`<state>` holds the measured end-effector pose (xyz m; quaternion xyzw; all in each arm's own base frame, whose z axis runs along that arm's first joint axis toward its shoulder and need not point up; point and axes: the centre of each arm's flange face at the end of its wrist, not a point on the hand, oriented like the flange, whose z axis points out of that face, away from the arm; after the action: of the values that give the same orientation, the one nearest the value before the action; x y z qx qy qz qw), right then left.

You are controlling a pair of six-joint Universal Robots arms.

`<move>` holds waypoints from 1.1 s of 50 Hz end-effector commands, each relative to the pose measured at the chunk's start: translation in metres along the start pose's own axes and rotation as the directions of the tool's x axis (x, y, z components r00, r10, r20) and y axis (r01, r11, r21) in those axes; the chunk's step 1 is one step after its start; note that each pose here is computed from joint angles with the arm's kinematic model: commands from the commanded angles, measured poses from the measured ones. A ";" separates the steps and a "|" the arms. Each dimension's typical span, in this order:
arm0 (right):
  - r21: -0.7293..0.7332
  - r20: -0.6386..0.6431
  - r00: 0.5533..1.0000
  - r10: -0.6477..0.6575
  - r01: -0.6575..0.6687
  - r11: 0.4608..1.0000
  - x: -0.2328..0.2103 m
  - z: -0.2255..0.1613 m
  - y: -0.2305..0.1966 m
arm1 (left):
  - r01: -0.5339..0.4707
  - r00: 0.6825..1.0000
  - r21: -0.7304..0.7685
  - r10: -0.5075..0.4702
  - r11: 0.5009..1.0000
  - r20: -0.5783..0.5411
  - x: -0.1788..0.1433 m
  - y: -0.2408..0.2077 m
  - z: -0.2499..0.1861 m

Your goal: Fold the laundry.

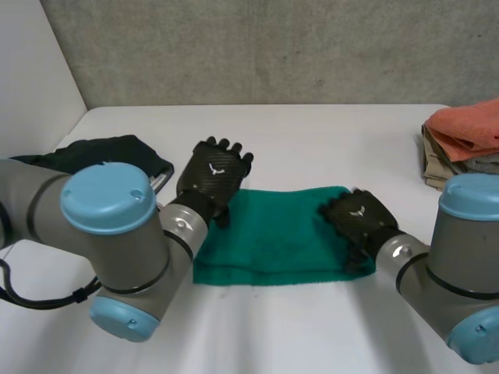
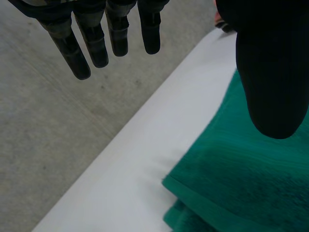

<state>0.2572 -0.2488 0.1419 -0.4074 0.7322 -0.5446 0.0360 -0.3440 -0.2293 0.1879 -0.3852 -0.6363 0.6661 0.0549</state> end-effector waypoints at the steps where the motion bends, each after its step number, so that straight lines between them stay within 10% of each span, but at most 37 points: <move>1: -0.120 -0.122 0.971 -0.204 0.190 0.974 0.018 0.012 0.021 | 0.000 1.000 -0.025 0.000 1.000 -0.006 0.000 0.004 -0.005; 10: 0.152 -0.190 0.911 -0.367 0.396 0.905 -0.014 0.016 -0.056 | 0.009 0.997 -0.008 -0.009 1.000 0.072 -0.028 -0.014 -0.036; 22: 0.487 0.121 0.853 -0.507 0.394 0.779 -0.148 -0.002 -0.074 | 0.042 0.954 -0.108 -0.008 0.993 0.300 -0.078 0.002 -0.062; 32: 0.394 0.092 0.995 -0.029 -0.010 0.919 -0.080 -0.002 -0.100 | 0.082 0.968 -0.008 -0.078 0.997 0.241 -0.071 -0.015 -0.045; 44: 0.166 0.190 0.905 0.380 -0.411 0.897 -0.004 0.007 -0.086 | 0.290 0.957 0.031 -0.289 0.956 -0.036 0.000 -0.030 -0.005; 55: -0.036 0.242 0.875 0.420 -0.425 0.905 -0.023 0.047 -0.051 | 0.248 0.969 -0.275 -0.230 0.929 0.095 0.026 0.030 -0.006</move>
<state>0.3162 -0.2675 0.1816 -0.2893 0.7728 -0.5082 0.2467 -0.3564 -0.2181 0.1798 -0.2970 -0.7277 0.6031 0.1360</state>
